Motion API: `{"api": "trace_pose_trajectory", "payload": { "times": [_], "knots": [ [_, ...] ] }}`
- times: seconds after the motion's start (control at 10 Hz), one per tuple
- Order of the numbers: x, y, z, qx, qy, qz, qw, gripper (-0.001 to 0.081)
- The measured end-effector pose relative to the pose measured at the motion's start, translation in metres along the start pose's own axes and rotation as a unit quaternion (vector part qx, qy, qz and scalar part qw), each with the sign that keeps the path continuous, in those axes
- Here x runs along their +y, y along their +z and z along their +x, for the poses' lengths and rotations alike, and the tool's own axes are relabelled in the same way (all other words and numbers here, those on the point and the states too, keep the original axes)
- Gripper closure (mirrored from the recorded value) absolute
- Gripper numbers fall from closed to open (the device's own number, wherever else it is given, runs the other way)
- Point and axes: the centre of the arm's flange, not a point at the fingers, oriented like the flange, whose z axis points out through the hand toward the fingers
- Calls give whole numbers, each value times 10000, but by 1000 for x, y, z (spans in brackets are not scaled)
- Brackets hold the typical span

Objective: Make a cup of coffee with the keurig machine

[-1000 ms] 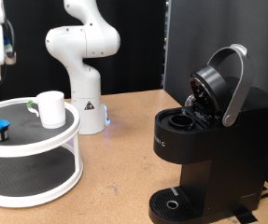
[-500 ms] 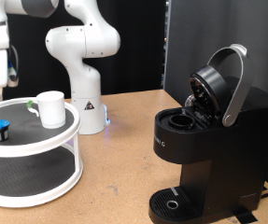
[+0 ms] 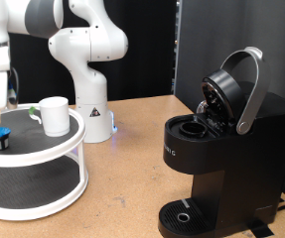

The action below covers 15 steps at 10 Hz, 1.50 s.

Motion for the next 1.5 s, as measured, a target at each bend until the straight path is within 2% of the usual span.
{"api": "trace_pose_trajectory", "payload": {
  "times": [0.8,1.3,1.4,1.5],
  "knots": [
    [-1,40,0,-105,-31,-27,9999,3],
    [-4,48,2,-4,-25,6,10000,3],
    [-4,48,2,4,-17,7,10000,104],
    [-4,48,2,4,-16,11,10000,244]
  ]
}}
